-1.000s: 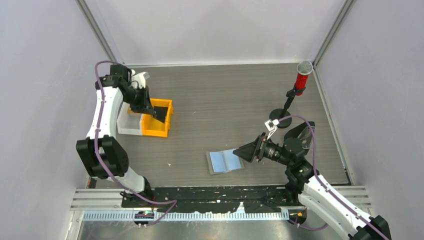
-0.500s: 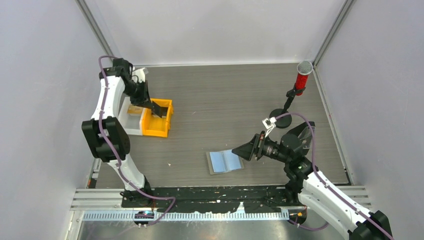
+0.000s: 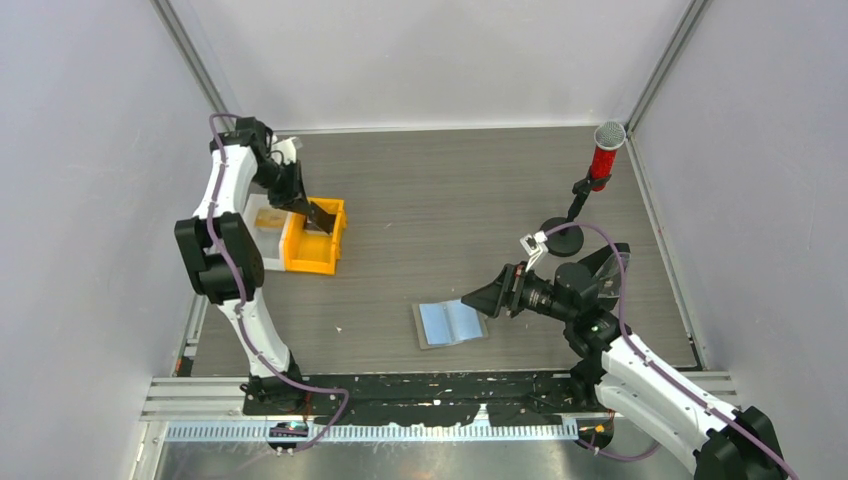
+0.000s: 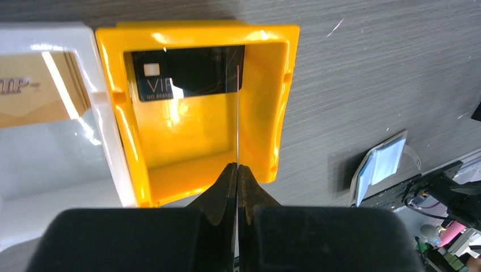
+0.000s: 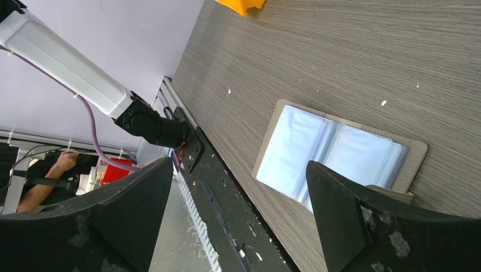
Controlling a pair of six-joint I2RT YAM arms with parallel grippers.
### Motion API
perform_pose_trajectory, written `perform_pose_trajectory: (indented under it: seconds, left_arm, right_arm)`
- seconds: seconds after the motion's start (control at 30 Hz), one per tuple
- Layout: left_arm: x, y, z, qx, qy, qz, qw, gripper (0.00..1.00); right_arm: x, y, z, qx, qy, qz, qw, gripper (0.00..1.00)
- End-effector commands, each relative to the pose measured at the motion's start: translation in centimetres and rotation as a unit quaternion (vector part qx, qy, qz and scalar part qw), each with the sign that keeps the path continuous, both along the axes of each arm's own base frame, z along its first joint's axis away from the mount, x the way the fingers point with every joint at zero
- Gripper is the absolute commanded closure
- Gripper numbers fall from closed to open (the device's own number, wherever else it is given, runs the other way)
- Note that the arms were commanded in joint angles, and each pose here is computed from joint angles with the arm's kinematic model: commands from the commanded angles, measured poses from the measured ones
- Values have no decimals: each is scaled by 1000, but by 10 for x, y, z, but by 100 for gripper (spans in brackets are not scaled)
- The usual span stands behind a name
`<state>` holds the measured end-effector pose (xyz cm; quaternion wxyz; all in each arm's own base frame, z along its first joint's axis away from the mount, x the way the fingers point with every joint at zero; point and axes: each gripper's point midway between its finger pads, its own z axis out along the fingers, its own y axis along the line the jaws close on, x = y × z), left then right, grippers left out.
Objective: Take the credit cards out of the card holder
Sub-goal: Place the credit card in the storage box.
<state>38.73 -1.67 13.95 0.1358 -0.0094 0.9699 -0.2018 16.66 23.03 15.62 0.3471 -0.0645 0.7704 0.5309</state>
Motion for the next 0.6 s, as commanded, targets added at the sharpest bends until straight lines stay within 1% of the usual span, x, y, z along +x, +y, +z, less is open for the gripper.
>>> perform_pose_trajectory:
  seconds: [0.0,0.33,0.57]
  left_arm:
    - [23,-5,9,-27,-37,-6,999,100]
    - [33,3,-2,-14,-28,-9,999,100]
    - [37,3,-8,-20,-17,-4,1000,100]
  right_arm:
    - [12,3,32,19,-45,-9,999,4]
    - [18,6,33,13,-40,-12,999,5]
    - [17,3,27,8,-32,-16,999,5]
